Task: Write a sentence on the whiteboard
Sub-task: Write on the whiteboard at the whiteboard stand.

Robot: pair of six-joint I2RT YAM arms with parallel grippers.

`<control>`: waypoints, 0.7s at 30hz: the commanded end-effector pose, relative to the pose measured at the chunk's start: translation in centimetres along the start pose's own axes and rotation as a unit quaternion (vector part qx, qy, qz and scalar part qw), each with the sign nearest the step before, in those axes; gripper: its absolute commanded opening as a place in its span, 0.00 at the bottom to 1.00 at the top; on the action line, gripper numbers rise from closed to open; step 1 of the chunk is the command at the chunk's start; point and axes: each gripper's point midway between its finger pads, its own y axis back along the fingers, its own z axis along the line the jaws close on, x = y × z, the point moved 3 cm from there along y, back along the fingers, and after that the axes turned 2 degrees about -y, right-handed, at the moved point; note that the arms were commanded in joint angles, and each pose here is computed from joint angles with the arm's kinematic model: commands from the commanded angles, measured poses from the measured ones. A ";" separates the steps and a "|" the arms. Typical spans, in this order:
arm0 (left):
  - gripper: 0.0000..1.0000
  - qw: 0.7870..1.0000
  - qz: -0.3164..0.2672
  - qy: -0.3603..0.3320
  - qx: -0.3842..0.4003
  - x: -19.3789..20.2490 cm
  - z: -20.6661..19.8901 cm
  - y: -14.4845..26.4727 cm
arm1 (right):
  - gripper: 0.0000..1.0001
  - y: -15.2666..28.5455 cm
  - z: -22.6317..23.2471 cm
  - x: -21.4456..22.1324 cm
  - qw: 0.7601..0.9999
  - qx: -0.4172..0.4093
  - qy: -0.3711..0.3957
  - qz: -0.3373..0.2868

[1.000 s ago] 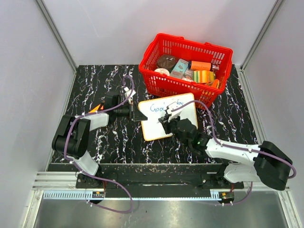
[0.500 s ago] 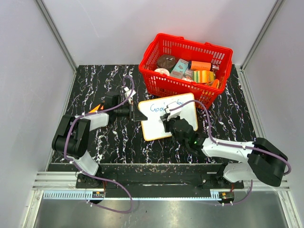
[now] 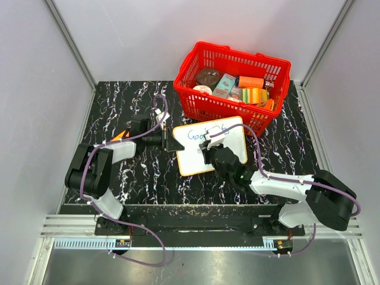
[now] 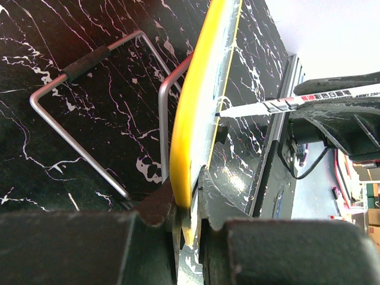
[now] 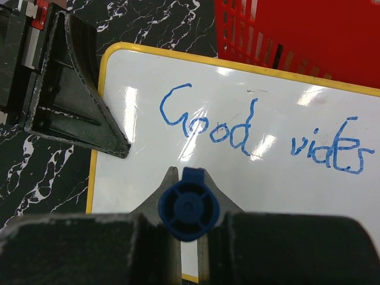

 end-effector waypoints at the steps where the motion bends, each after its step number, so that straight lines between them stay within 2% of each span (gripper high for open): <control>1: 0.00 0.996 0.018 -0.019 -0.081 1.9 3.3 -0.5 | 0.00 -0.4 1.3 -2.2 0.999 -0.017 -0.020 -0.025; 21: 0.00 0.996 0.018 -0.019 -0.081 1.8 3.4 -0.5 | 0.00 -0.2 0.6 0.0 1.000 0.002 -0.006 0.031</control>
